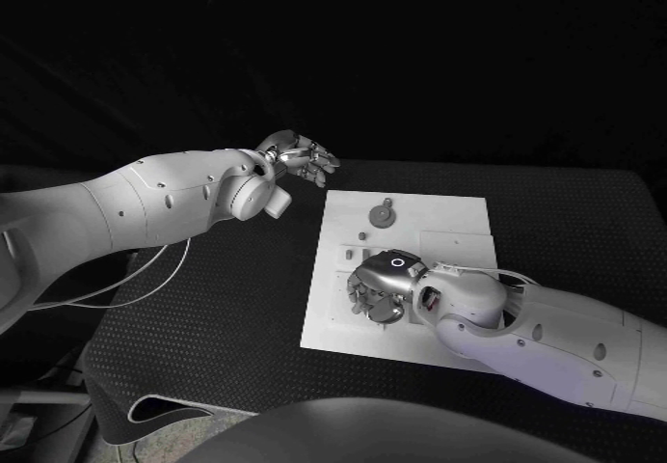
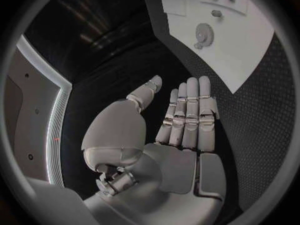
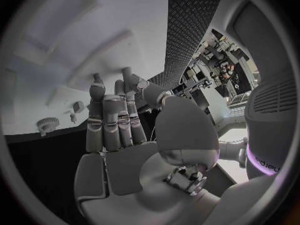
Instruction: Assemble the parts on the task board
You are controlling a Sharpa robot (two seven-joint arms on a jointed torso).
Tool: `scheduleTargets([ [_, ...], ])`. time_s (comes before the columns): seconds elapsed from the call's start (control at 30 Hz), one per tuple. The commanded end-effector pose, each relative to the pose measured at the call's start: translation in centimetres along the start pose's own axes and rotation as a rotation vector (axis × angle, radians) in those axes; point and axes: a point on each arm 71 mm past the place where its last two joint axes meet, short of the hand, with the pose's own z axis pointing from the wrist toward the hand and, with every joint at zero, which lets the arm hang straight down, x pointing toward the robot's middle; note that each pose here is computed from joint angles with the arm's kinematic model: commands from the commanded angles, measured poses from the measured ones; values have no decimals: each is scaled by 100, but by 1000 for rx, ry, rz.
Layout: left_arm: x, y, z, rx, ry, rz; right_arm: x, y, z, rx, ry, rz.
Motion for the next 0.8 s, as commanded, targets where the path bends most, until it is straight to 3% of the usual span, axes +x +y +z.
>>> scheduleTargets([
  [0.03,20,-21,5,9,14,-8,51,-5,12,5,41,-19],
  [0.43,24,-23,6,8,16,-8,152,-2,38,18,67,-64],
  [0.8,26,-23,6,8,16,-9,188,43,45,-5,83,-31],
])
